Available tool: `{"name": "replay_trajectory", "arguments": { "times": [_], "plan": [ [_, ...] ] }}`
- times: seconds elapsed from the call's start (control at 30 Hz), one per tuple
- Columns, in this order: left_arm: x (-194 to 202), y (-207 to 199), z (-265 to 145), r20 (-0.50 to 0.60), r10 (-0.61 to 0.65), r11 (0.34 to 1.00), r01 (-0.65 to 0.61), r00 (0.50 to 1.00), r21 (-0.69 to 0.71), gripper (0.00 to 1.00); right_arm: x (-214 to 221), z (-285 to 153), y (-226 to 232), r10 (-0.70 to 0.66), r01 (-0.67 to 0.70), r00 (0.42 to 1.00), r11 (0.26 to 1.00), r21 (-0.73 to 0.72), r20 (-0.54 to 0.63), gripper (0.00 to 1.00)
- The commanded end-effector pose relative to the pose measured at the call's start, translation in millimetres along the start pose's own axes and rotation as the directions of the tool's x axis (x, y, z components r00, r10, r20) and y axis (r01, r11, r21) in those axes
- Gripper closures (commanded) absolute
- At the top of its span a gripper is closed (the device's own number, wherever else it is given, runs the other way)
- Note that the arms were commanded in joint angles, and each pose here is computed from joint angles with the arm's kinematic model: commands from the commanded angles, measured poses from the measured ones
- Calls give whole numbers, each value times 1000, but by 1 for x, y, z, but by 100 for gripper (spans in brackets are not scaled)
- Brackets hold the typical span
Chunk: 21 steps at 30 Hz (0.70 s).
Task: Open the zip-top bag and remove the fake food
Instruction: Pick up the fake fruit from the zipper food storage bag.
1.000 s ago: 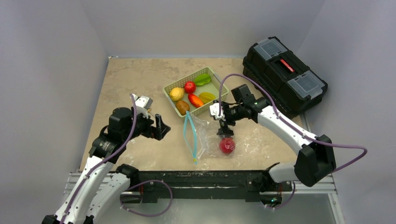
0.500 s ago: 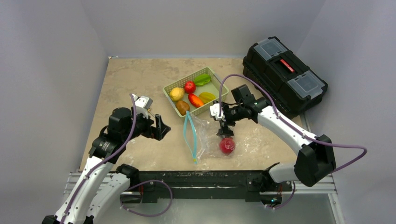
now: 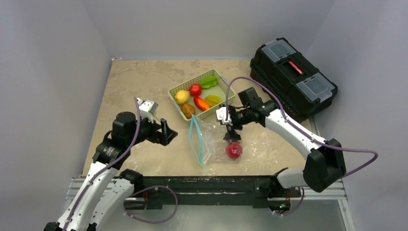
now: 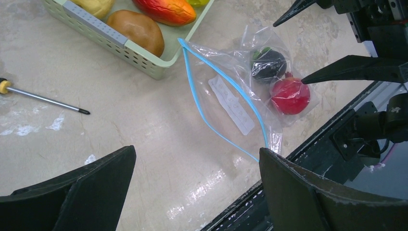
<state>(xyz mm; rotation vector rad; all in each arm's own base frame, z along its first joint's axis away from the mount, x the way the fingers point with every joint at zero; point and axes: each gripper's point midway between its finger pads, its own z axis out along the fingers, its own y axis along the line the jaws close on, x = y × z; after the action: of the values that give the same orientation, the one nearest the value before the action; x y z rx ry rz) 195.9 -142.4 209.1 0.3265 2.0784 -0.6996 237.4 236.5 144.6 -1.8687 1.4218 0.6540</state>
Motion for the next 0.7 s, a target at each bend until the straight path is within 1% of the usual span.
{"name": "replay_trajectory", "arguments": {
  "times": [0.0,0.07,0.13,0.2,0.27,0.33,0.4,0.43,0.5,0.6,0.67],
  "plan": [
    [1,-15,8,16,-92,991,90,996,95,0,3,3,4,-1,1,1000,1000,-25,8,1],
    [10,-21,16,-9,-147,979,147,989,142,2,10,5,6,0,0,1000,999,-35,-12,1],
    [20,-28,23,-32,-191,961,194,981,196,6,15,7,10,-13,11,1000,999,-52,-25,1],
    [29,-29,28,-47,-208,955,213,977,207,9,17,7,15,-41,39,999,997,-74,-26,1],
    [35,-31,32,-54,-196,958,203,979,203,12,22,6,15,-54,50,997,996,-77,-48,1],
    [36,-34,36,-50,-178,962,184,983,200,18,29,5,14,-56,50,995,996,-74,-84,1],
    [35,-35,42,-47,-151,971,157,987,180,22,31,5,11,-49,43,994,997,-62,-97,1],
    [35,-36,45,-48,-135,975,141,990,171,25,33,3,8,-34,29,994,999,-46,-104,3],
    [33,-37,52,-54,-125,977,133,991,166,33,36,-4,-1,0,-1,993,1000,-6,-116,8],
    [35,-39,62,-79,-128,975,140,989,171,39,47,-14,-9,62,-58,988,998,32,-140,17],
    [40,-38,68,-97,-127,975,142,987,169,42,58,-17,-9,80,-74,982,996,41,-173,22]
  ]
}}
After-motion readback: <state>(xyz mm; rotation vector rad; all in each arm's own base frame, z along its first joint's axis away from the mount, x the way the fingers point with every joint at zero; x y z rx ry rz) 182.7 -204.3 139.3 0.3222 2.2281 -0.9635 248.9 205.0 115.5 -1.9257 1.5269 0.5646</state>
